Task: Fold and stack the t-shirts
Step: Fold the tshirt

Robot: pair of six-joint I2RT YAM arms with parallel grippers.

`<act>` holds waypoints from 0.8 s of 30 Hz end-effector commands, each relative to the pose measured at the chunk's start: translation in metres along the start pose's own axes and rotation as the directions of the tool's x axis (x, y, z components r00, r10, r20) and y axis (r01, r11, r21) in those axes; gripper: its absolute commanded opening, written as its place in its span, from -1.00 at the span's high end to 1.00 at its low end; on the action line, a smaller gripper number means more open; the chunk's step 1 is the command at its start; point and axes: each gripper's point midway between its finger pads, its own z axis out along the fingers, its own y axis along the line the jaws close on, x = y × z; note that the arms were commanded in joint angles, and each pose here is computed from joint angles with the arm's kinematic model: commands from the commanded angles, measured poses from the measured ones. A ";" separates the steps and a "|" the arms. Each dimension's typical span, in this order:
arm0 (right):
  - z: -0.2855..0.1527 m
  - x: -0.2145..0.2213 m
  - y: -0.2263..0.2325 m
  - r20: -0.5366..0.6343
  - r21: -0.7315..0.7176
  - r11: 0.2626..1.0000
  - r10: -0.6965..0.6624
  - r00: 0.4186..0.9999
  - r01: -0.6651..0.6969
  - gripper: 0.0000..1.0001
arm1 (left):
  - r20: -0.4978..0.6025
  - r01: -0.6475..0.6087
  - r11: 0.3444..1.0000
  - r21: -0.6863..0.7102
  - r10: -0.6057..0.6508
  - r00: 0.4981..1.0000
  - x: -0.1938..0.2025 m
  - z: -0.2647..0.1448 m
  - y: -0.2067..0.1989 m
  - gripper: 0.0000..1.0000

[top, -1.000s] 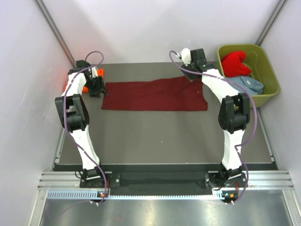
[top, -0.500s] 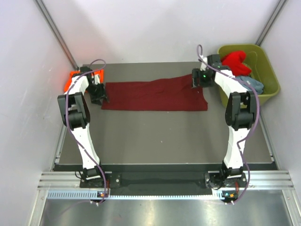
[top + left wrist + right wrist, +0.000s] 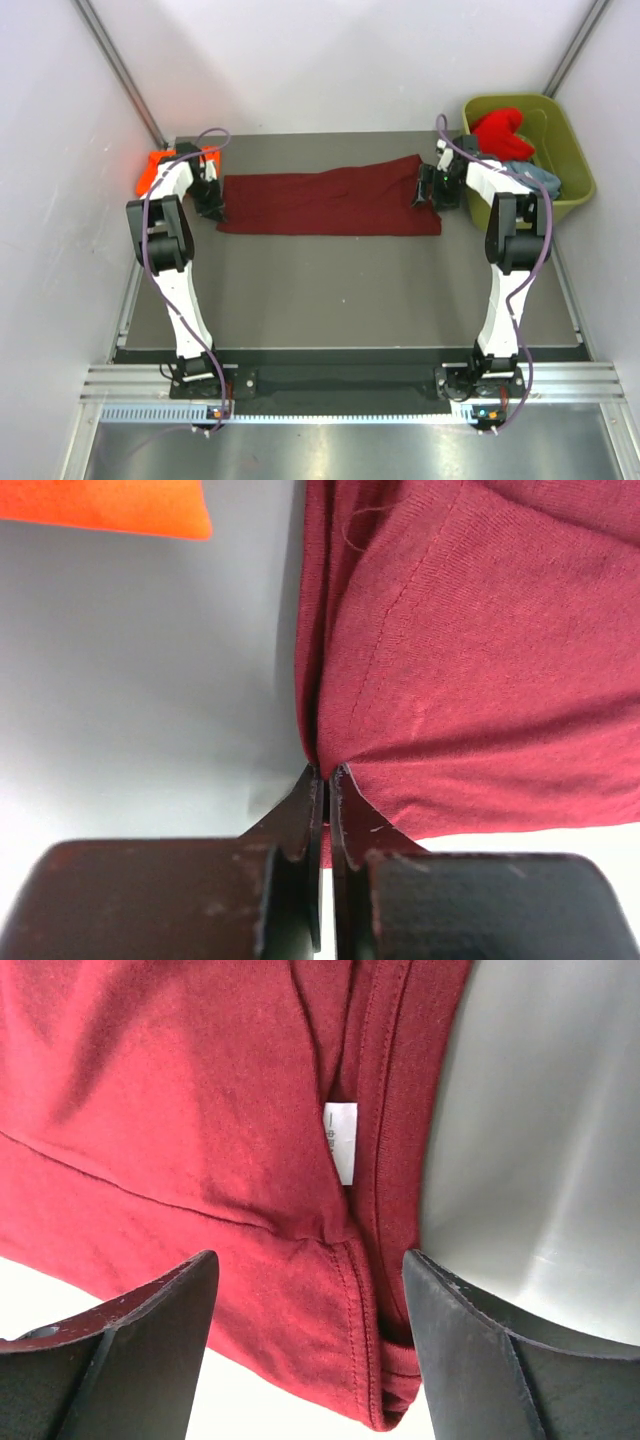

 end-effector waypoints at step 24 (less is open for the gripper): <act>0.027 -0.038 -0.025 0.053 0.098 0.995 -0.014 0.998 0.008 0.99 | -0.146 -0.088 0.994 0.069 0.097 0.984 0.089 -0.019 -0.049 1.00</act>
